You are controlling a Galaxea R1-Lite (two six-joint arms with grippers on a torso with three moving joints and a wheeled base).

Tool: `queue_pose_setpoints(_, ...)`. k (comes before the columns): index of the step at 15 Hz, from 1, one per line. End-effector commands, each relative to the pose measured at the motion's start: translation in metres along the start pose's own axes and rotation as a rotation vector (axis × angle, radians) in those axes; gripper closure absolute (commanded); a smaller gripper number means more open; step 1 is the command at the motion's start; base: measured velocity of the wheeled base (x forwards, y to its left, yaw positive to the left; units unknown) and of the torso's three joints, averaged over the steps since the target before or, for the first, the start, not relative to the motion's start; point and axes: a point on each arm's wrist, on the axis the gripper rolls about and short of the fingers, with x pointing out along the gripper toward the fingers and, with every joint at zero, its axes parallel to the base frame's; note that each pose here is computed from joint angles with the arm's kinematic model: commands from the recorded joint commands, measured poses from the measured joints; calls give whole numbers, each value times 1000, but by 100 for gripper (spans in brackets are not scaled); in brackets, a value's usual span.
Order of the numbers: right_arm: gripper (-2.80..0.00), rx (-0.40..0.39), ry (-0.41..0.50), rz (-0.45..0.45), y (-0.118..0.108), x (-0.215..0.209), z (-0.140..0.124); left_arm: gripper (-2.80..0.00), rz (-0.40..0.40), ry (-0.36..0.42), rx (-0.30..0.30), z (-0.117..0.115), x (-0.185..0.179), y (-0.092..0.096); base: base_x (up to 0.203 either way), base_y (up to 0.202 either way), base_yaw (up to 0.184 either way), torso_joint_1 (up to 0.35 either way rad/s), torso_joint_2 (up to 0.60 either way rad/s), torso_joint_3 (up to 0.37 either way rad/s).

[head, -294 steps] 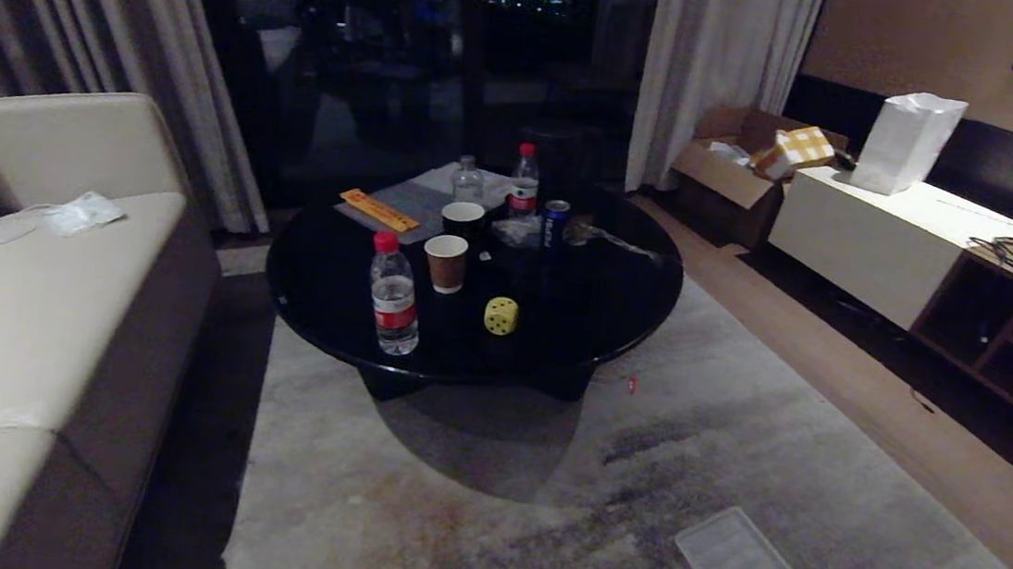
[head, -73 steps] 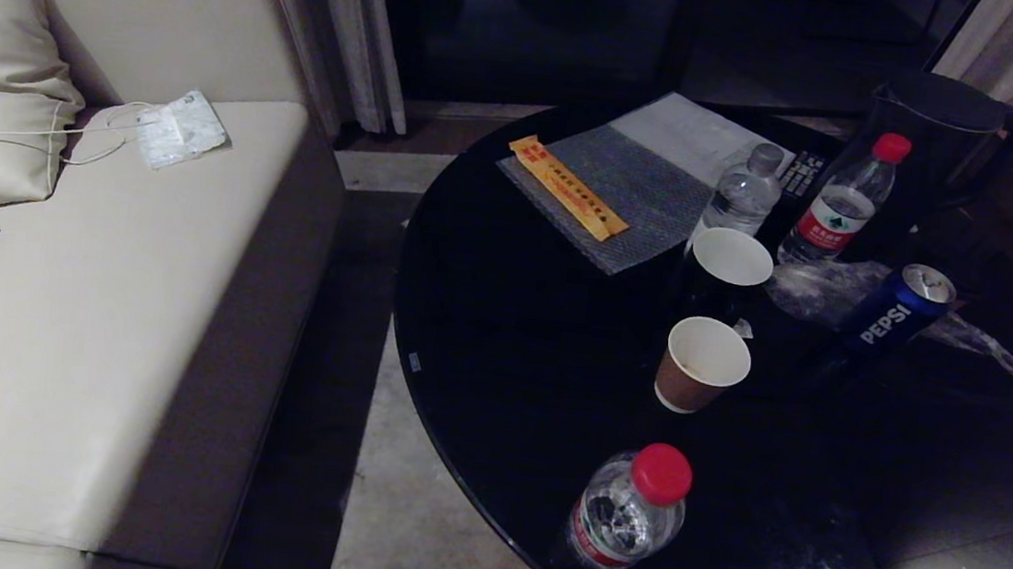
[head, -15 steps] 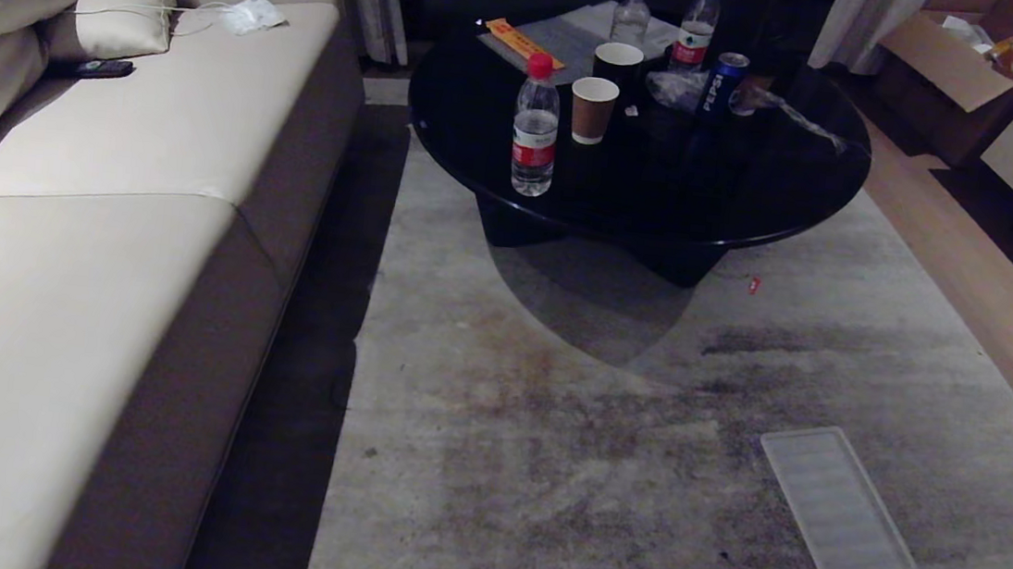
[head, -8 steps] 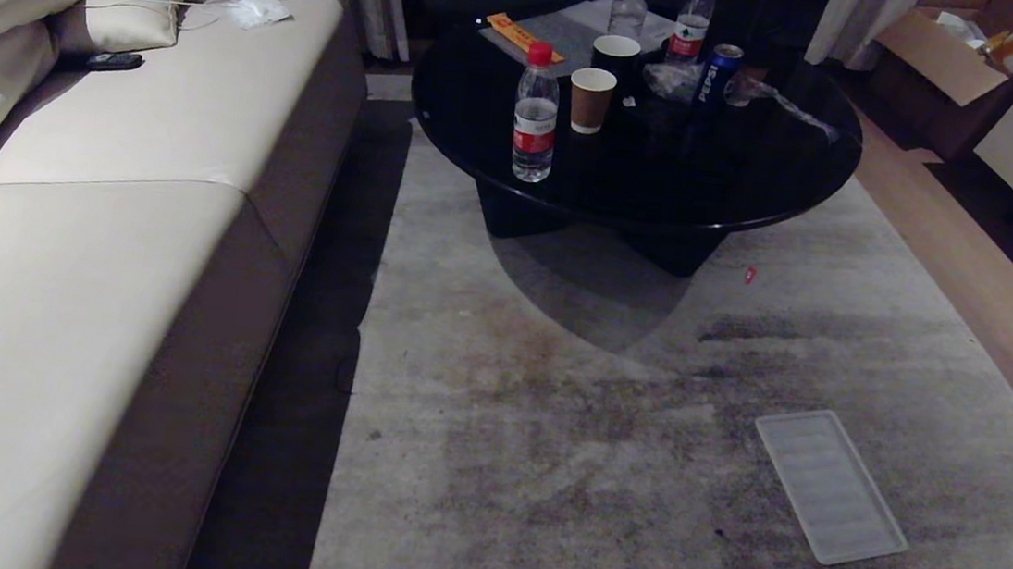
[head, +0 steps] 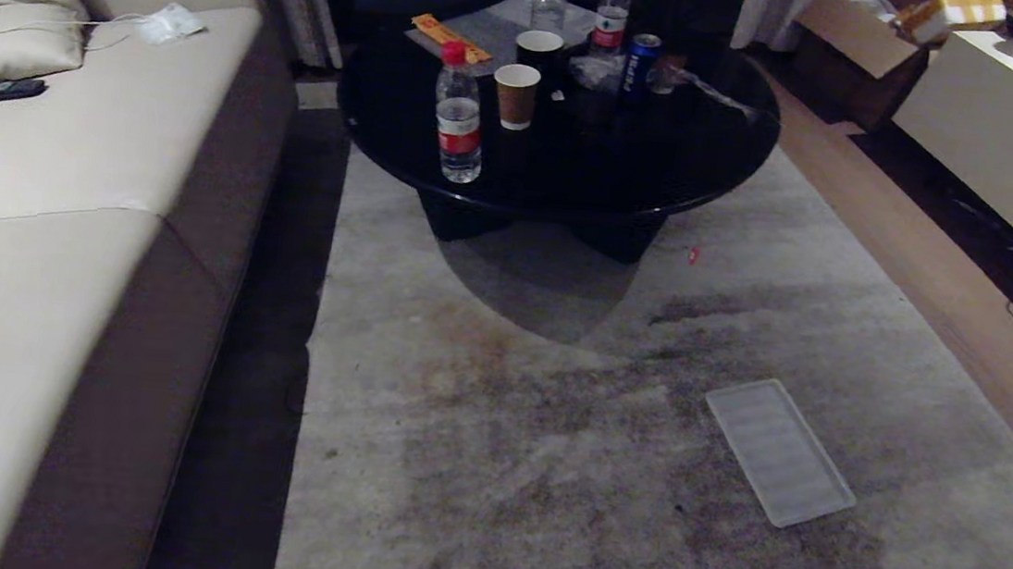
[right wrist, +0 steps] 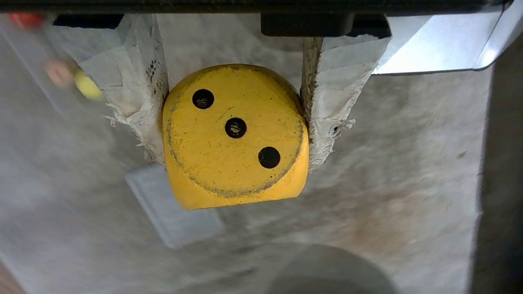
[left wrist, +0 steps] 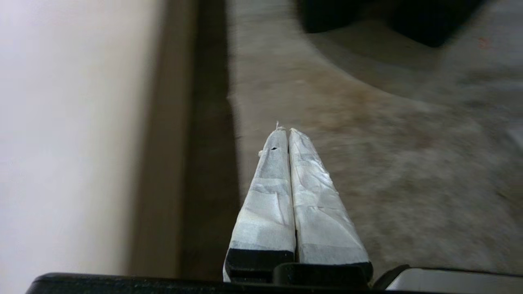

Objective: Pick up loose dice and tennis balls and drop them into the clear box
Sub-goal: Put the toys in the box

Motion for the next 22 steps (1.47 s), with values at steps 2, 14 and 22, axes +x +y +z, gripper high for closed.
queue_pose_setpoints(2, 0, 0, 3, -1, 0, 0, 0, 0, 1, 3, -1, 0, 0, 0, 1, 12, -167, 2, 4, 2)
queue_pose_setpoints(14, 0, 0, 3, -2, 0, 0, 0, 0, 1, 3, -1, 0, 0, 0, 1, 10, -164, 2, 2, 3)
queue_pose_setpoints(22, 0, 0, 3, -2, 0, 0, 0, 0, 1, 3, -2, 0, 0, 0, 1, 10, -161, 3, 1, 2)
